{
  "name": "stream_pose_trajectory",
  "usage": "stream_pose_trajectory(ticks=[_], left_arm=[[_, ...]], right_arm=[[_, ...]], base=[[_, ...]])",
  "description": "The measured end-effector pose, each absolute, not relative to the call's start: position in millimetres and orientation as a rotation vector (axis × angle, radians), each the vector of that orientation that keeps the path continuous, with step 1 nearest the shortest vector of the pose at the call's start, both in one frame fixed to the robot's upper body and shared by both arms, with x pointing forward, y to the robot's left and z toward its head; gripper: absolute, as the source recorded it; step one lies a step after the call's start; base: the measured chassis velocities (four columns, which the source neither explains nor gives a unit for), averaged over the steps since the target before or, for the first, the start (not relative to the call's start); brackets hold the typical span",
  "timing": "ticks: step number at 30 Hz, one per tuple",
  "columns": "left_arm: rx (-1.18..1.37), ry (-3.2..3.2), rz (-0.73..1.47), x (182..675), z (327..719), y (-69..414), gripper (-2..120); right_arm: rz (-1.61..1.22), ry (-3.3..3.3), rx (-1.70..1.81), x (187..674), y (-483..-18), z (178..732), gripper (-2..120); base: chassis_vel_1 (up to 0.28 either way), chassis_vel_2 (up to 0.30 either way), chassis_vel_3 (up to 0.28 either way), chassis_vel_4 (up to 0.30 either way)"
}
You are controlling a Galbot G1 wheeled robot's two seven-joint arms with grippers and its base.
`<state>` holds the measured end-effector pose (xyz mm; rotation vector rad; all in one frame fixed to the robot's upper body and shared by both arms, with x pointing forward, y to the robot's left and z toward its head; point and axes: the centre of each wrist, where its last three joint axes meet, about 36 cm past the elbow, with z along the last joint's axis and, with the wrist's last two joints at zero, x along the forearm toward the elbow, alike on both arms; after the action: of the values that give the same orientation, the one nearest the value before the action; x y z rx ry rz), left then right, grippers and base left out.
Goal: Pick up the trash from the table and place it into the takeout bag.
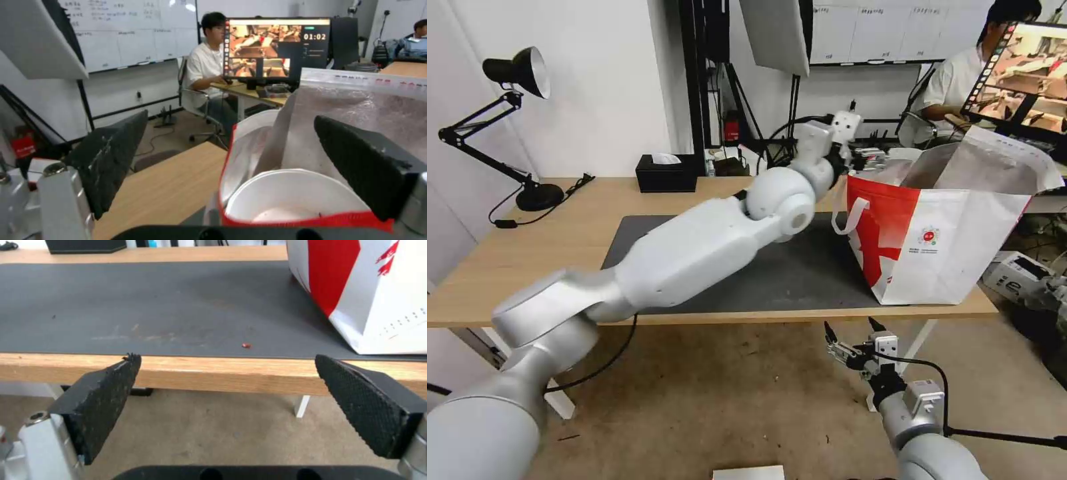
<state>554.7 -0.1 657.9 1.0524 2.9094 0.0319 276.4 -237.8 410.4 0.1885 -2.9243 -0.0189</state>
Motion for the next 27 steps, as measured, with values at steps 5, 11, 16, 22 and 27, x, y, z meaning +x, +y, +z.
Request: stream_pose_trajectory(ticks=[5, 11, 16, 22, 27], left_arm=[[0.997, 2.926, -0.008, 540, 650, 32, 100], [0.922, 2.947, -0.048, 526, 635, 66, 100], [0.791, 2.933, -0.123, 509, 616, 106, 100], [0.632, 2.945, -0.137, 484, 585, 151, 100], [0.49, 2.95, -0.111, 449, 555, 198, 100]], right_arm=[[-0.019, -2.924, 0.188, 276, -238, 410, 100], [-0.019, -2.924, 0.189, 276, -238, 410, 100], [-0.019, -2.924, 0.188, 276, -238, 410, 100], [-0.019, -2.924, 0.188, 276, -238, 410, 100], [-0.019, -2.924, 0.189, 276, -238, 410, 100]], base=[[0.0, 0.0, 0.0, 0.0], [0.0, 0.0, 0.0, 0.0], [0.0, 0.0, 0.0, 0.0], [0.0, 0.0, 0.0, 0.0], [0.0, 0.0, 0.0, 0.0]])
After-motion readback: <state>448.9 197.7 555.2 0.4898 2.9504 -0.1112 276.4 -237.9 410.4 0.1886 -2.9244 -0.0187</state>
